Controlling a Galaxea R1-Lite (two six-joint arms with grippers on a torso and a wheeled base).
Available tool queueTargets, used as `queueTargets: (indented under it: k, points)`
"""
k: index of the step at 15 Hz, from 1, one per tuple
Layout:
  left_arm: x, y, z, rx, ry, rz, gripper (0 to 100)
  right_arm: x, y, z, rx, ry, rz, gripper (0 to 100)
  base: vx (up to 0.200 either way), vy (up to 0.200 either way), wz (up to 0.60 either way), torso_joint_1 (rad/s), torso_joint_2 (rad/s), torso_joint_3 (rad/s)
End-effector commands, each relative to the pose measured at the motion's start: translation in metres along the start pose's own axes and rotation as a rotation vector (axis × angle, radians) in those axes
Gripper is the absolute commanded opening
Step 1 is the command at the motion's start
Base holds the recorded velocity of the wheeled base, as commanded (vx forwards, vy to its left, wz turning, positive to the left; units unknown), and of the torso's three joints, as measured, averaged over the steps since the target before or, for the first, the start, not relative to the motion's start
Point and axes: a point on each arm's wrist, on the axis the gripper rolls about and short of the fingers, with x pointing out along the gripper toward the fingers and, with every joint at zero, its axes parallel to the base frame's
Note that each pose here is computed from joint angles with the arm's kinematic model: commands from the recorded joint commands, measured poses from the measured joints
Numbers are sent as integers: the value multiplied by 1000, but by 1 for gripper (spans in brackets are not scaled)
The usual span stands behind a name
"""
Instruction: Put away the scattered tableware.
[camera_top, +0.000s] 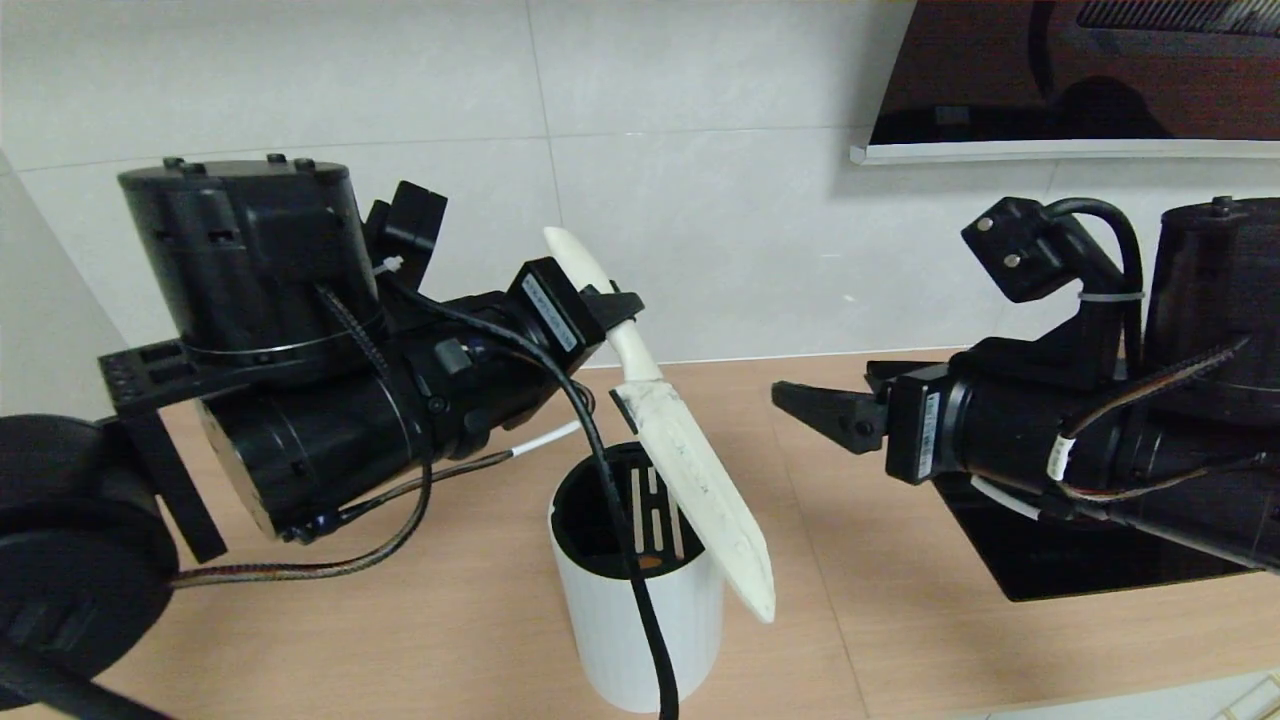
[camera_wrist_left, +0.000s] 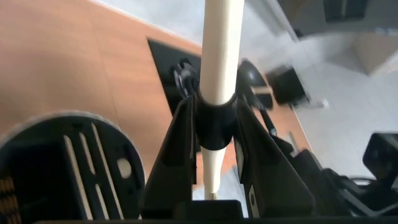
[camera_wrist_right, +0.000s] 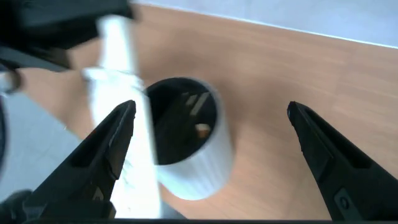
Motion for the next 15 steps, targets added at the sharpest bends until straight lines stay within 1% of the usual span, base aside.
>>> queueTargets:
  k: [1, 2, 3, 4, 5, 6, 9, 10, 11, 12, 13, 14, 15]
  points:
    - [-10, -10, 11, 29, -45, -5, 0, -10, -17, -1, 27, -8, -50, 100, 0, 0, 0, 0, 0, 0]
    - [-13, -16, 18, 55, -70, 18, 0, -10, -21, 0, 44, -9, -54, 100, 0, 0, 0, 0, 0, 0]
    - [-15, -19, 21, 59, -82, 32, 0, -10, -22, 1, 46, -14, -56, 100, 0, 0, 0, 0, 0, 0]
    - [-16, -27, 29, 81, -113, 52, 0, -11, -24, 2, 48, -16, -65, 100, 0, 0, 0, 0, 0, 0]
    - [-18, -33, 34, 117, -138, 81, 0, -10, -26, 1, 49, -13, -74, 100, 0, 0, 0, 0, 0, 0]
    - [-19, -34, 34, 144, -149, 93, 0, -10, -28, 0, 50, -9, -80, 100, 0, 0, 0, 0, 0, 0]
    - [-15, -32, 25, 232, -178, 180, 0, -10, -29, 0, 50, -7, -87, 100, 0, 0, 0, 0, 0, 0]
    - [-14, -29, 16, 298, -191, 236, 0, -9, -30, -3, 50, 0, -89, 100, 0, 0, 0, 0, 0, 0]
    - [-11, -32, 9, 340, -219, 254, 0, -8, -30, -3, 50, 5, -89, 100, 0, 0, 0, 0, 0, 0]
    - [-9, -34, 4, 364, -258, 261, 0, -7, -30, -4, 50, 6, -90, 100, 0, 0, 0, 0, 0, 0]
    - [-7, -36, 0, 416, -305, 267, 0, -6, -30, -5, 50, 11, -91, 100, 0, 0, 0, 0, 0, 0]
    - [-7, -35, -3, 461, -346, 284, 0, -6, -30, -5, 50, 9, -90, 100, 0, 0, 0, 0, 0, 0]
    - [-7, -35, -4, 485, -374, 292, 0, -5, -30, -6, 49, 15, -92, 100, 0, 0, 0, 0, 0, 0]
